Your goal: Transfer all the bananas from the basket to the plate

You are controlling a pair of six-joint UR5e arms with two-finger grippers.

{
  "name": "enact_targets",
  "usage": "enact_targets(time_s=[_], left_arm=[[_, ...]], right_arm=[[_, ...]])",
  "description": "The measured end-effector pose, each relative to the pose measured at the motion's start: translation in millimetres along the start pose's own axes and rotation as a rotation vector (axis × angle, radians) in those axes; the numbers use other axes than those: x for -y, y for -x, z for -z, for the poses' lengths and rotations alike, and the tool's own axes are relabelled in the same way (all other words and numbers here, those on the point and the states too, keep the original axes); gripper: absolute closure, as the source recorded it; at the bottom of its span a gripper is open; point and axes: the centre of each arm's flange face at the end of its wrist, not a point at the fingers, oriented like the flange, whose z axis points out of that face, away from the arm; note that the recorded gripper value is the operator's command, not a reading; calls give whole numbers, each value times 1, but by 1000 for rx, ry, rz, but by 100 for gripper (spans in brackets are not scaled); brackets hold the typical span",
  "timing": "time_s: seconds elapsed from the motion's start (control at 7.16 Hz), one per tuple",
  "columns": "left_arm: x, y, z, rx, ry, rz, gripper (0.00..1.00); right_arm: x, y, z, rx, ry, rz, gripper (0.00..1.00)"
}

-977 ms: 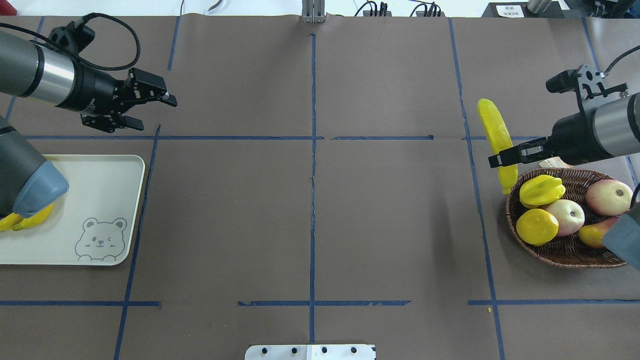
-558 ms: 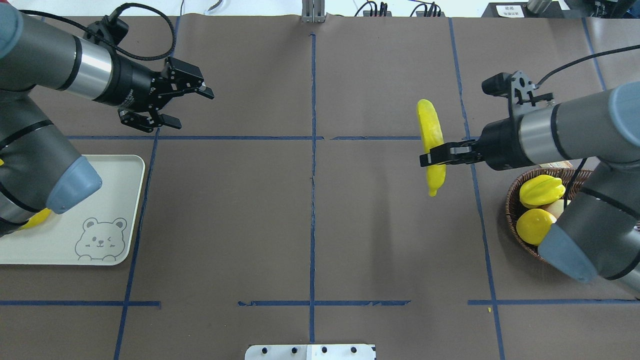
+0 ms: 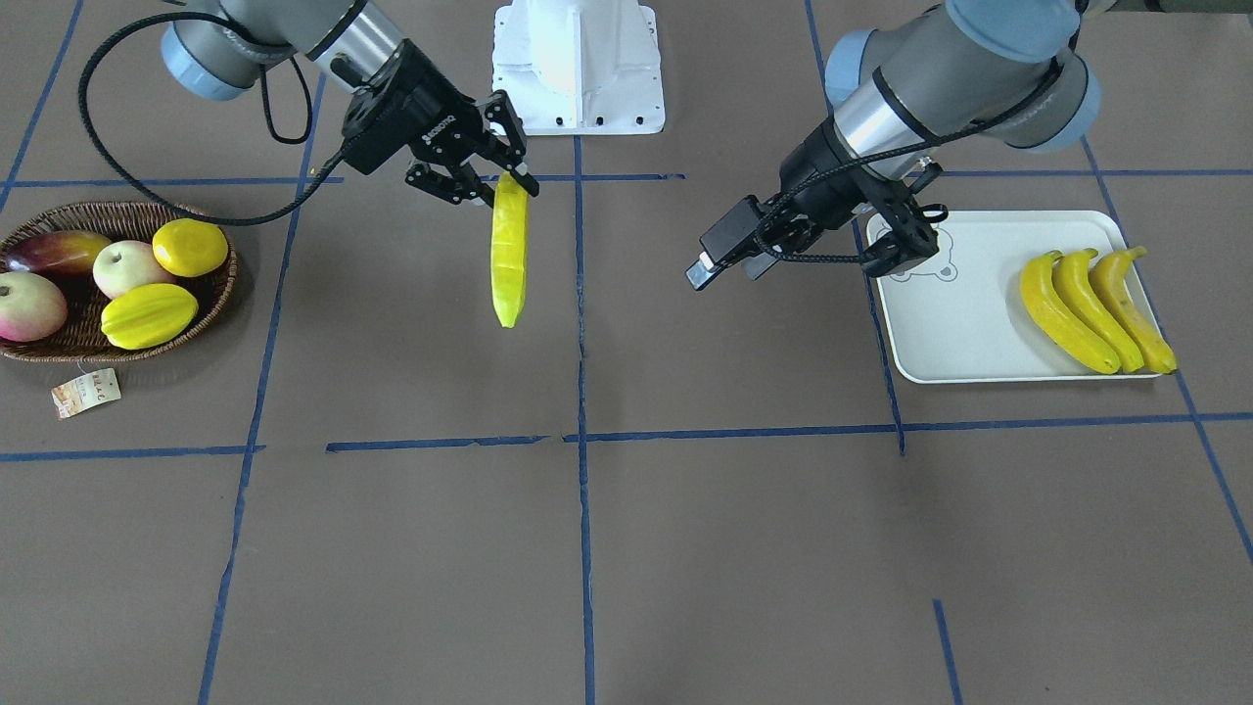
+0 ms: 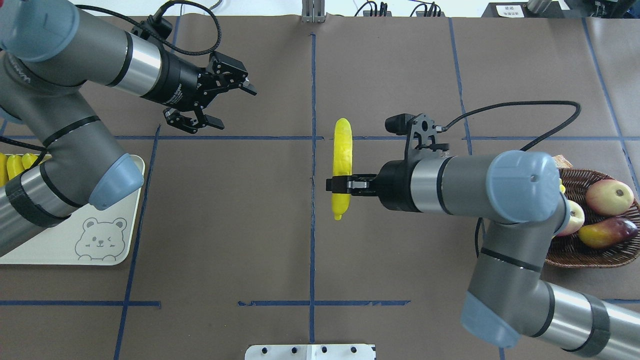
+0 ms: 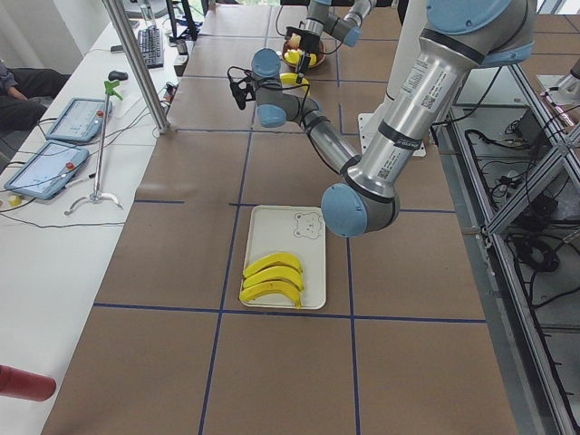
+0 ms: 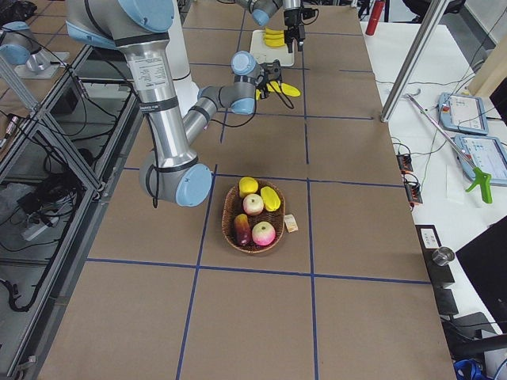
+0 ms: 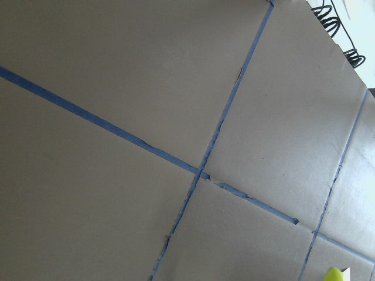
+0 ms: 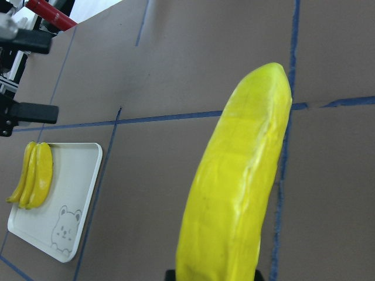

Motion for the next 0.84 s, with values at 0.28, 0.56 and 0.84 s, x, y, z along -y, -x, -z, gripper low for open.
enact_targets(time_s=[0.28,0.56,0.84], left_arm=[[-11,-19,-16,-7,18,-2,1],[-30,-25,-34,0,53,-13,1],[-56,-19,-55,16,96,-25,1]], right_arm=[[-15,29,-25,23,-25,-4,84],[-18,39,-32,31,-29,-5,84],[-18,42,-33,37,-31,-5,84]])
